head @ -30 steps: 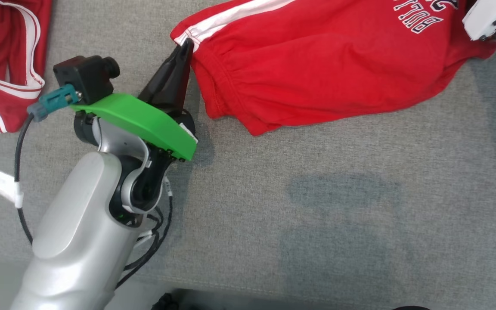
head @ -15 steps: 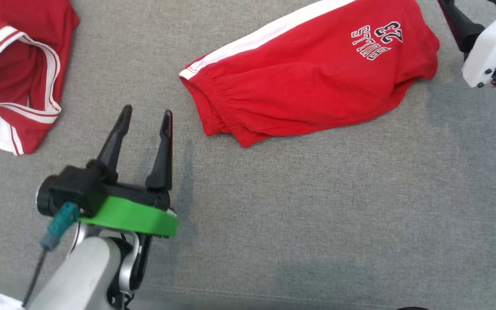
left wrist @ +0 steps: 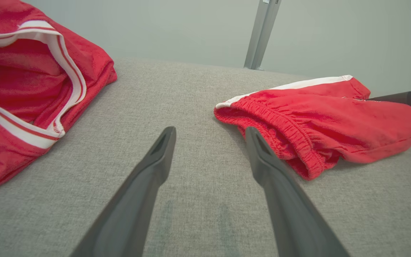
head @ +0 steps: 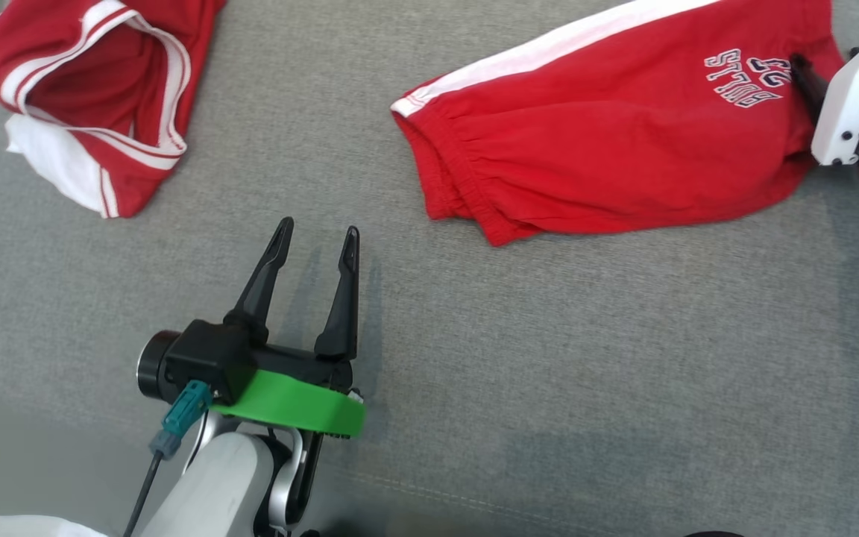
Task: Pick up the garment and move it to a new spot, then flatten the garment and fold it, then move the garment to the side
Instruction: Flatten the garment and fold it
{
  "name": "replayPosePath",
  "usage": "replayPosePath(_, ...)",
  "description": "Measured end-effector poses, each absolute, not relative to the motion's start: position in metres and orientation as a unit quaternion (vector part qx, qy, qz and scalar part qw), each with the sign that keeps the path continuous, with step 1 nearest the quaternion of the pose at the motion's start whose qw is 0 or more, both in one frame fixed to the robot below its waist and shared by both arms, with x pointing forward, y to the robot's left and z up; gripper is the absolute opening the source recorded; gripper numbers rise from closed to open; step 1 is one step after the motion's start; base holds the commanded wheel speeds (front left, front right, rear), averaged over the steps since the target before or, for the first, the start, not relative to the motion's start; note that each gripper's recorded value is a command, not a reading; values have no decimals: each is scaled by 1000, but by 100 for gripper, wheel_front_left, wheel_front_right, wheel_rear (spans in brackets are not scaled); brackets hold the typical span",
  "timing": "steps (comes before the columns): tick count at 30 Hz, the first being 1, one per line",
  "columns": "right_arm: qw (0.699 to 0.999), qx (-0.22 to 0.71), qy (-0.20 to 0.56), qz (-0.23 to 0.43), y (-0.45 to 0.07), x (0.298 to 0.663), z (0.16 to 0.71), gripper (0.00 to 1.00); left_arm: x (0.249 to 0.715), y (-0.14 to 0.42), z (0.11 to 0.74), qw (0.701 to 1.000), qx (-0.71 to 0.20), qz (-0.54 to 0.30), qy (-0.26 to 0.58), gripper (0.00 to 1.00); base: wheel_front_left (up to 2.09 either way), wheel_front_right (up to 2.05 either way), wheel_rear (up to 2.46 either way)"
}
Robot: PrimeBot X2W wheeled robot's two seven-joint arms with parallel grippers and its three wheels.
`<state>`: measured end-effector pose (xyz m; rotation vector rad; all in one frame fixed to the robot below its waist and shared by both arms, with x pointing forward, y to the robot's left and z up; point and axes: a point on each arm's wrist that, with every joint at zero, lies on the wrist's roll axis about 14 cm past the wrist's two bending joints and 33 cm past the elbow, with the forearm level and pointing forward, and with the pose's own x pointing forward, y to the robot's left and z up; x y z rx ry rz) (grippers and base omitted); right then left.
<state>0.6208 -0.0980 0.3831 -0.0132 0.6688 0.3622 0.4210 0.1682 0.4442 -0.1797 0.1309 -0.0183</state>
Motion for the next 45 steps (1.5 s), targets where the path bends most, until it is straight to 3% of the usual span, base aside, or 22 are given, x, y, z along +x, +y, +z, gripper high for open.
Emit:
replayPosePath(2,923,-7,339,181,-91,623,378,100,417,176,442,994,-88,5,69,100,0,0,0)
replayPosePath(3,920,-4,345,185,-87,622,376,56,414,180,440,994,-85,11,72,100,0,0,0)
replayPosePath(4,918,4,348,190,-82,622,375,0,412,183,439,994,-83,17,73,100,0,0,0)
replayPosePath(10,902,75,366,216,-58,607,382,0,399,186,429,992,-88,25,86,100,0,0,0)
replayPosePath(16,884,166,384,209,-69,580,406,0,378,182,420,991,-88,17,102,100,0,0,0)
replayPosePath(20,888,193,363,207,-86,567,439,0,371,178,426,992,-86,7,95,100,0,0,0)
replayPosePath(27,902,230,343,123,-160,532,452,0,363,163,439,993,-90,-24,75,100,0,0,0)
replayPosePath(33,905,247,344,42,-204,496,426,0,359,155,448,993,-91,-46,60,100,0,0,0)
replayPosePath(40,906,269,326,-21,-228,483,412,0,354,151,447,992,-89,-61,60,100,0,0,0)
replayPosePath(45,907,268,313,-86,-277,466,414,0,345,149,445,992,-86,-64,63,100,0,0,0)
